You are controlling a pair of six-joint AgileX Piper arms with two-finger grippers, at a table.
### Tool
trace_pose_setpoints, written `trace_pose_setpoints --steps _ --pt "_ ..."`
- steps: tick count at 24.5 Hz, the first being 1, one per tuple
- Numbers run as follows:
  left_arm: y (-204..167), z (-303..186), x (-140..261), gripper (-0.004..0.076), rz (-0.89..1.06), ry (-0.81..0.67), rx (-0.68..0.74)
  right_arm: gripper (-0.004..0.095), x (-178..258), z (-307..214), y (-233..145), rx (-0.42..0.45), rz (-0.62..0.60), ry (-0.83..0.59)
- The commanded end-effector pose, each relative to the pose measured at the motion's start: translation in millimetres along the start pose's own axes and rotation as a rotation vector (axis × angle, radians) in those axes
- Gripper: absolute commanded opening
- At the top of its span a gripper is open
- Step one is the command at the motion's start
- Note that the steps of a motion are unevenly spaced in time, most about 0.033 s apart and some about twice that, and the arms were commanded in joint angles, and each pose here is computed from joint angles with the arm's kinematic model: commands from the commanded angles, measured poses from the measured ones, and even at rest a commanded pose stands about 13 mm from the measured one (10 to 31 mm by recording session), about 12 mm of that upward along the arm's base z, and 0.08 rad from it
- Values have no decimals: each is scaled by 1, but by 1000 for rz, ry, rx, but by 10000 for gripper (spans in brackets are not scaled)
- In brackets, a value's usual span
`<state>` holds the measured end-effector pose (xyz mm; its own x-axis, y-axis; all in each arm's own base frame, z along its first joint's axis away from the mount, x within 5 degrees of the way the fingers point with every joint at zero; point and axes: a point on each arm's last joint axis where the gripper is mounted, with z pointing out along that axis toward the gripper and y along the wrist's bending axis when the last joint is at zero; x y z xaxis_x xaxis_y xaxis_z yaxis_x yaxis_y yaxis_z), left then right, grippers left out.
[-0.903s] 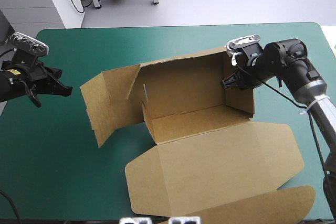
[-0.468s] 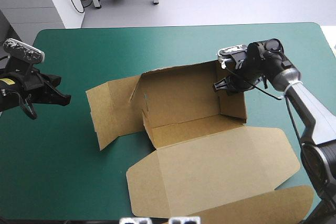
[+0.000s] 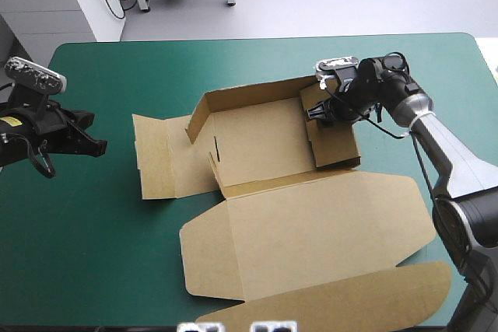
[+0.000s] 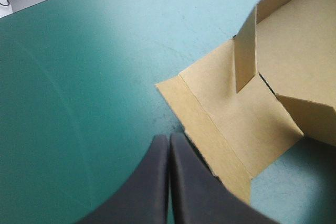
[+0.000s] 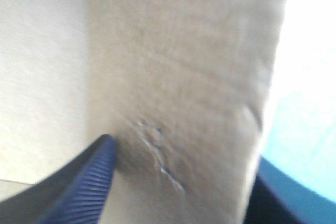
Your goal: Fold the box
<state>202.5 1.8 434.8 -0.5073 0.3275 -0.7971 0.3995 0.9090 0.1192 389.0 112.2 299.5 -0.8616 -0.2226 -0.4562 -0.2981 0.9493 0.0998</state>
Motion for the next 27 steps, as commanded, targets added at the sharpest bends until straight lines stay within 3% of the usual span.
trace_pose_setpoints --steps 1,6,15,24,27 --pt "-2 -11 -11 -9 -13 -93 -22 728 -19 -45 5 -13 -15 -156" --pt "-1 -11 -11 -8 -8 -91 -28 694 -27 -71 8 -5 -42 -156" --pt "1 -7 -11 -8 -12 -87 -29 691 -23 -87 -1 105 -89 -57" --pt "1 -5 -10 -8 -14 -75 -20 691 -26 -12 -4 40 -49 99" --pt "1 -5 -10 -8 -14 -73 -19 590 -25 9 -6 36 -39 146"
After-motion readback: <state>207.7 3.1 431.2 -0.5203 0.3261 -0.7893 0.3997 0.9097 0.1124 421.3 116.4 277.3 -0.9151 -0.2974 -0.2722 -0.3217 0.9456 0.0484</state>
